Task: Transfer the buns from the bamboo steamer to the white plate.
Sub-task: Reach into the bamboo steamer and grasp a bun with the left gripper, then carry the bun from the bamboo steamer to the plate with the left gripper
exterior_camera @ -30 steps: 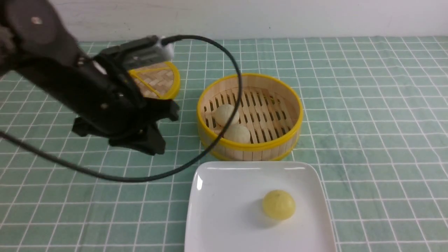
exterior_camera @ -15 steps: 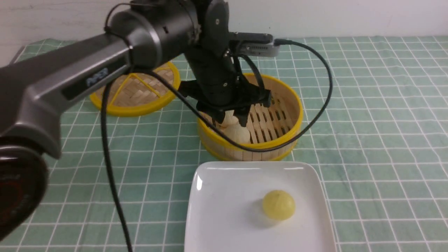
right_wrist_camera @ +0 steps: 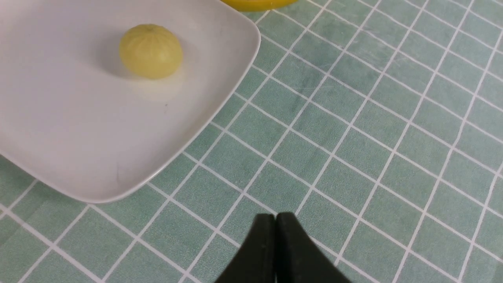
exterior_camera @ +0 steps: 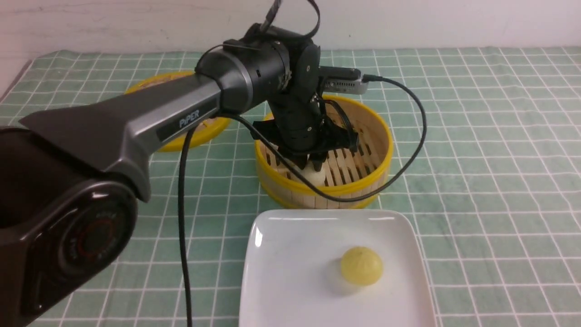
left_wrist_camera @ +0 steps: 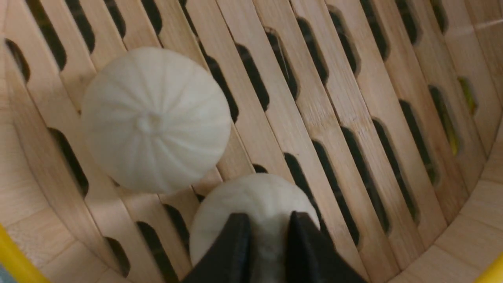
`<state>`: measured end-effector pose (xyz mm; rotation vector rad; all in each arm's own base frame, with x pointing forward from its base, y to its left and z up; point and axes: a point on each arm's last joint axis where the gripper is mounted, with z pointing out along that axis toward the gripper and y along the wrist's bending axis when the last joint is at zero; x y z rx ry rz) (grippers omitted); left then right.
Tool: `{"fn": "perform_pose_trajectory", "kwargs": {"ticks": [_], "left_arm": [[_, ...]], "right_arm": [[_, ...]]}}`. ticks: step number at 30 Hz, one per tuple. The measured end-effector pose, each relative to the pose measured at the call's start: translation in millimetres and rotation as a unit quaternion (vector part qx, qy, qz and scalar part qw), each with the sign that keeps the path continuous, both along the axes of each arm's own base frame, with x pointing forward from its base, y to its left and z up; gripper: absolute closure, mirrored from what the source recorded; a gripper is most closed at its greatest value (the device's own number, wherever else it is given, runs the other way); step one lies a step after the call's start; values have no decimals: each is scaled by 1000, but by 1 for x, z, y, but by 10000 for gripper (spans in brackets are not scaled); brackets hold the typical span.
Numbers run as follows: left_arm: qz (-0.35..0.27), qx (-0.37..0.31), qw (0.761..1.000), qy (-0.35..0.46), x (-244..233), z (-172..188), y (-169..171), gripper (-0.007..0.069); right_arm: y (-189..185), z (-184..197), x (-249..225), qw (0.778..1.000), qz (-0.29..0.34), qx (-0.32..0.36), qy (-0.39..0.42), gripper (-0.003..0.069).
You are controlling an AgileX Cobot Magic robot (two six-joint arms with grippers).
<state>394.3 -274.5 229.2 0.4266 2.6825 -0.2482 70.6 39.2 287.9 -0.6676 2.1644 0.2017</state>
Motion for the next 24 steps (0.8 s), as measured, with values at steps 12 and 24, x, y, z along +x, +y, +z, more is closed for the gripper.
{"fn": "perform_pose_trajectory", "kwargs": {"ticks": [12, 24], "left_arm": [[-17, -11, 995, -101, -30, 145, 28, 600], [-48, -26, 996, -66, -109, 183, 74, 600]], "right_arm": [[0, 0, 0, 1000, 0, -1, -1, 628], [0, 0, 0, 1000, 0, 0, -2, 626]]}}
